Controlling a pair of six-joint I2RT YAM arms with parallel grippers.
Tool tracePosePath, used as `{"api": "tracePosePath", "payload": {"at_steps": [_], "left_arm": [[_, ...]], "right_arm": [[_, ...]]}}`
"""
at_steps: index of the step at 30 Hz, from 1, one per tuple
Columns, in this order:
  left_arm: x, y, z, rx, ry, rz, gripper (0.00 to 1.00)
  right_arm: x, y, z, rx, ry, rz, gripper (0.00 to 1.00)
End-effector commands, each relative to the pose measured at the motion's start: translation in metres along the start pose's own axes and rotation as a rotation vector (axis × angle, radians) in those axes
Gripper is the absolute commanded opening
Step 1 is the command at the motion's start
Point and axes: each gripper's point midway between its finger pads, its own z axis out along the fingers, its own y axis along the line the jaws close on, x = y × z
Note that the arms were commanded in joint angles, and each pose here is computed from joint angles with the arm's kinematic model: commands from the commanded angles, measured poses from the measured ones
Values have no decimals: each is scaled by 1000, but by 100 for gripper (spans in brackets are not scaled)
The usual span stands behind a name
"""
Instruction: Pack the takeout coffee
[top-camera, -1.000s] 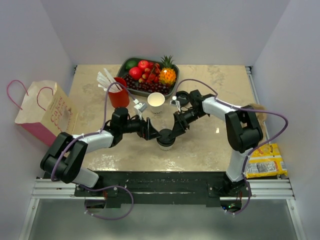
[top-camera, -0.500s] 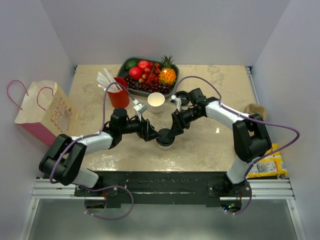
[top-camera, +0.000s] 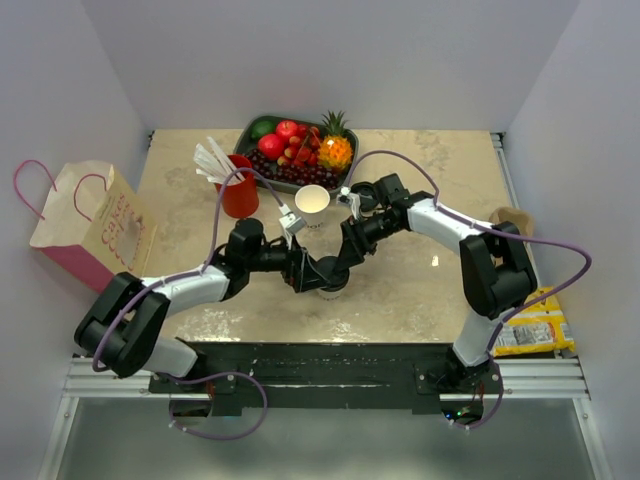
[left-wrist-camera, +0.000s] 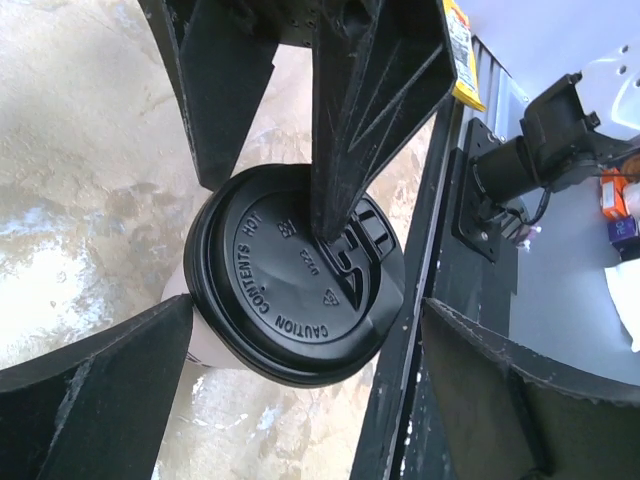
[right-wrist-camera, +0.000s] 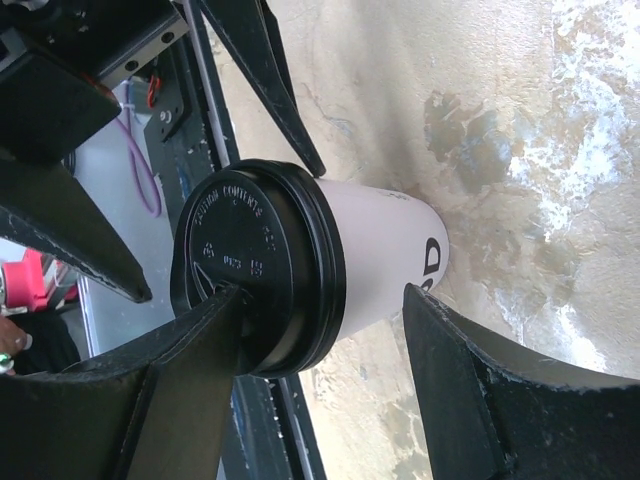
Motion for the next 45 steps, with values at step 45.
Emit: {"api": "tracePosePath", "payload": {"at_steps": [45], "left_arm": [[1, -22, -4, 91, 90, 226, 100]], "right_arm": [[-39, 8, -15, -27, -60, -77, 99]]}}
